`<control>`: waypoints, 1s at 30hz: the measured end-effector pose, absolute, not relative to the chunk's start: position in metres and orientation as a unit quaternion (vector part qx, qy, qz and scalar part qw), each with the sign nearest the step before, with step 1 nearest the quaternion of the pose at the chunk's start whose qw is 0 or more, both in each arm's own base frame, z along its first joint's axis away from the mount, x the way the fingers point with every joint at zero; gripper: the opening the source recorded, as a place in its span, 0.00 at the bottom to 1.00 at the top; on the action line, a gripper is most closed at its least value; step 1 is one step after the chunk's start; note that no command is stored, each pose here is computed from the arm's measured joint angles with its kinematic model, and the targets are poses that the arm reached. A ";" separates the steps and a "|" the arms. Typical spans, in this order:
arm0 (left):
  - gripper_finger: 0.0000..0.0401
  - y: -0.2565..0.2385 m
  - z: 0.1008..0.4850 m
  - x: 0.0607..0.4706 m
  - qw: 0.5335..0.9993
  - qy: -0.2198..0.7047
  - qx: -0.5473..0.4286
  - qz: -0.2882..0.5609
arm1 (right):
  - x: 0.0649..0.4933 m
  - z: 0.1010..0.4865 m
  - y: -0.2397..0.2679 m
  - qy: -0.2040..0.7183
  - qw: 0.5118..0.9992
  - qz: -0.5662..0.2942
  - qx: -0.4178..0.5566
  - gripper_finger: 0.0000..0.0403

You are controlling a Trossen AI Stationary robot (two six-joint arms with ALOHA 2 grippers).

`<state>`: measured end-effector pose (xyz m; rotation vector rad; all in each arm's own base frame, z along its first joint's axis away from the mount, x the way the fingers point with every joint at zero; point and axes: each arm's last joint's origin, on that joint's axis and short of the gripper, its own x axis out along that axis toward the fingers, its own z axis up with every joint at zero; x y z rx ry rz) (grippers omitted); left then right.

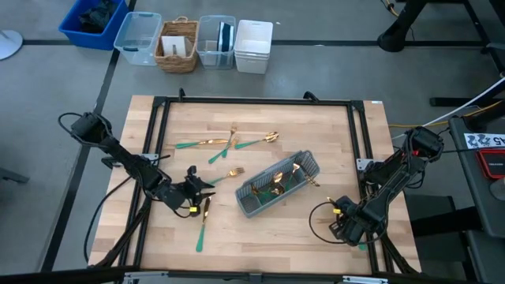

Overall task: Sort silverware
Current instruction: Put the gold knife into the gray silverware organizer

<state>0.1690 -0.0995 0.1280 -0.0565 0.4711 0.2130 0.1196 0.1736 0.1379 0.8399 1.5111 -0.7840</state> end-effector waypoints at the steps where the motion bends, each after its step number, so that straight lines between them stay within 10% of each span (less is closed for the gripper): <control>1: 0.25 -0.100 0.129 0.169 0.967 0.230 -0.027 0.104 | 0.120 0.138 0.174 0.646 0.583 -0.336 0.360 0.08; 30: 0.25 -0.100 0.130 0.170 0.969 0.225 -0.031 0.102 | 0.120 0.155 0.168 0.604 0.624 -0.304 0.391 0.08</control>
